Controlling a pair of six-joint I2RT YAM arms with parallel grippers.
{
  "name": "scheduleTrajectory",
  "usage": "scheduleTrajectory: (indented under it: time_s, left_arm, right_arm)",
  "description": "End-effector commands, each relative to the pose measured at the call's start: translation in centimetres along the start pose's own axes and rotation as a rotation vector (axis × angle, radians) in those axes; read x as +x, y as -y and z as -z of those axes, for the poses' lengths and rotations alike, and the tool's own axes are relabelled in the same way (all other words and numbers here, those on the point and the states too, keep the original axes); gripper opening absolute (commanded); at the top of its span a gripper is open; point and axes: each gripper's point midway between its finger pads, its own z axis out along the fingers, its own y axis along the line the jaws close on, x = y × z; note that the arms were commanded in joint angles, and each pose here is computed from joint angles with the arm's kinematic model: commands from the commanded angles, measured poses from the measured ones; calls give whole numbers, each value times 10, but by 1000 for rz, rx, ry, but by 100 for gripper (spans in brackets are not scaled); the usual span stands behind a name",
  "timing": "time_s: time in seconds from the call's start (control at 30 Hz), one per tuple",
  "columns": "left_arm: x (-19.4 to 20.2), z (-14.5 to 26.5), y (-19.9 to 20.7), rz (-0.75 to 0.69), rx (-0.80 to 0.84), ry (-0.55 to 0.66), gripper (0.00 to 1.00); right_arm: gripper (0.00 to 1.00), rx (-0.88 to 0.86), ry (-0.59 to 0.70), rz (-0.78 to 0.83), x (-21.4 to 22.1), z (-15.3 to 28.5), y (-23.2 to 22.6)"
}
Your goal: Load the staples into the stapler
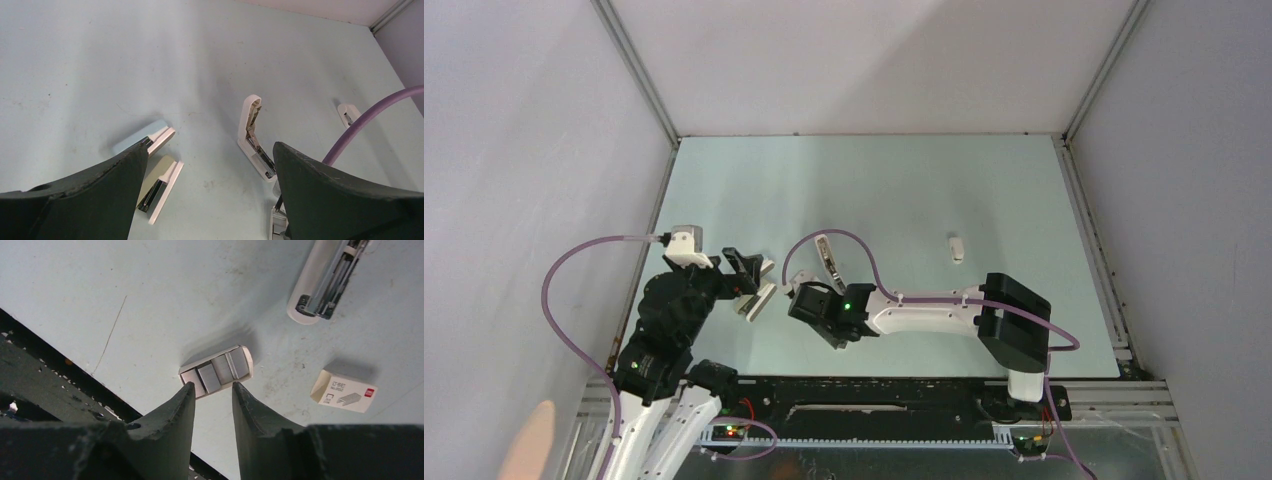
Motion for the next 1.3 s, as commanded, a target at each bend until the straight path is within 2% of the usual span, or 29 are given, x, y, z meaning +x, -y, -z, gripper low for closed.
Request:
scheduleTrajectory:
  time_s: [0.0,0.23,0.57,0.77,0.97,1.17,1.27]
  left_arm:
    - [0,-4,0,6,3,8,98]
    - [0,-5,2,6,12,6,98]
    - [1,-5,2,6,15,4,98]
    - [2,-5,2,5,14,0,98]
    - [1,-6,2,6,14,2,98]
    - [2,-6,1,7,11,-1,98]
    - [3,-6,2,9,12,-2,98]
  right_arm:
    - [37,-69,-6,30,1,-6,-12]
    - [50,-131,-30,86,9,-13,-21]
    - [52,-122,-72,119,21,-31,-22]
    - [47,-87,-84,128,26,-35,-18]
    - [31,14,-53,160,21,-23,-11]
    - [31,120,-26,186,13,-18,-9]
    - [36,165,-21,192,10,-18,-9]
